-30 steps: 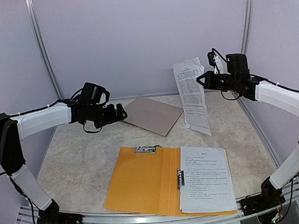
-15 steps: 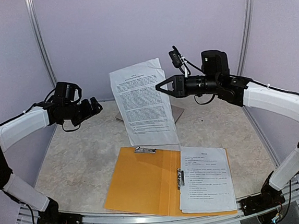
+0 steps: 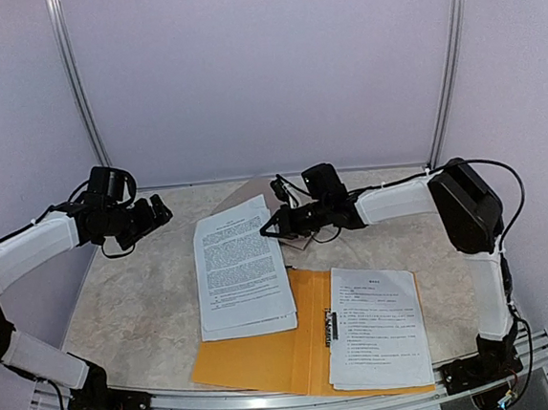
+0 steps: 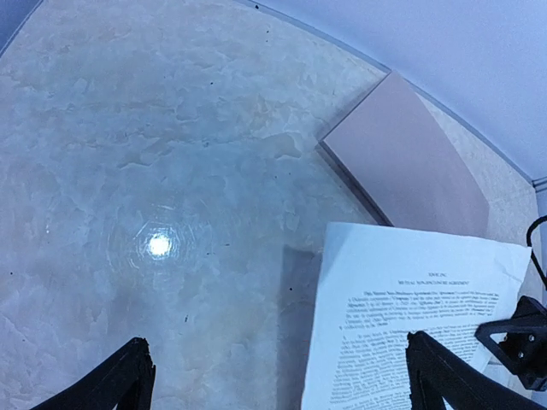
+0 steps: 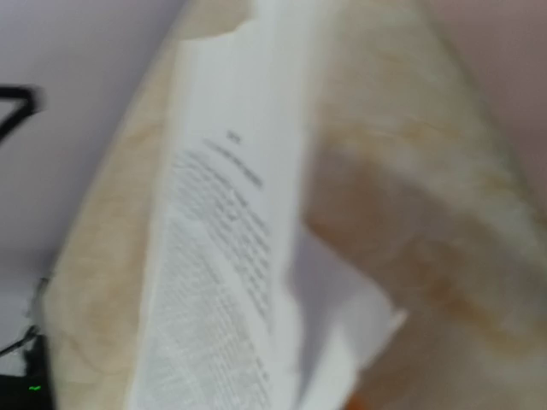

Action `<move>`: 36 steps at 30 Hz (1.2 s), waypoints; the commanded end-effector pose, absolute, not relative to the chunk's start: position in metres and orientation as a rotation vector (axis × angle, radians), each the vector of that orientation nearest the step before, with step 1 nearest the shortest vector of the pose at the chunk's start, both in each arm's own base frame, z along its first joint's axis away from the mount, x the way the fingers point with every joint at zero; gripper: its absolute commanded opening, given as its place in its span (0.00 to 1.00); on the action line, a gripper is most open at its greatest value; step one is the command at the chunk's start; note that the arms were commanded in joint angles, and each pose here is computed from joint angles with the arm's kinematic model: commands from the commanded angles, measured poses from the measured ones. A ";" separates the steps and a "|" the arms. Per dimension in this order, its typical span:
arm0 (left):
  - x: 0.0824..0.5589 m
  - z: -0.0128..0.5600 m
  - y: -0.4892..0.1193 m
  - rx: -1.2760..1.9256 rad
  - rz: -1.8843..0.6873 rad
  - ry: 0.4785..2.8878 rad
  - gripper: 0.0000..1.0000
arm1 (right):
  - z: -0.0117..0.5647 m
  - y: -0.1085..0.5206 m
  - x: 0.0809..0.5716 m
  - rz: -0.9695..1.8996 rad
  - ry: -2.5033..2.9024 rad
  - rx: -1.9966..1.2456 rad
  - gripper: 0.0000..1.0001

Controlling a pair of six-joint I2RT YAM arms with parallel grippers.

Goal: Put the files into the folder
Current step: Place the file in the spring clip on the folder.

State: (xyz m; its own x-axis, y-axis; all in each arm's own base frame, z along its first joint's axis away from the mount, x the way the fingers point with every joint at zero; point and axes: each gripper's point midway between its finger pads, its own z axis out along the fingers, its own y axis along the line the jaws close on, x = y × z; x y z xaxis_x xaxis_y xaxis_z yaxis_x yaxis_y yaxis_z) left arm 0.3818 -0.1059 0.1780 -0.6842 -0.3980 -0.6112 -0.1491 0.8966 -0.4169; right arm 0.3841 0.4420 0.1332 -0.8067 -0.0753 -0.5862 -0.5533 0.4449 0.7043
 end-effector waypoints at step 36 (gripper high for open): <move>0.349 0.104 -0.141 -0.312 -0.534 2.539 0.99 | 0.118 0.472 0.408 1.459 2.203 -0.485 0.00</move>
State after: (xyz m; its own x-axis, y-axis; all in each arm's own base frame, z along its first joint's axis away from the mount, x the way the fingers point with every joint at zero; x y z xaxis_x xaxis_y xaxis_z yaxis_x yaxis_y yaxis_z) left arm 0.3544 -0.1466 0.1066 -0.8326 -0.3415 -0.4361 -0.1165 0.8776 -0.4650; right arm 0.4338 0.4662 0.0812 -0.8426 -0.0508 -0.5361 -0.4957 0.4623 0.7353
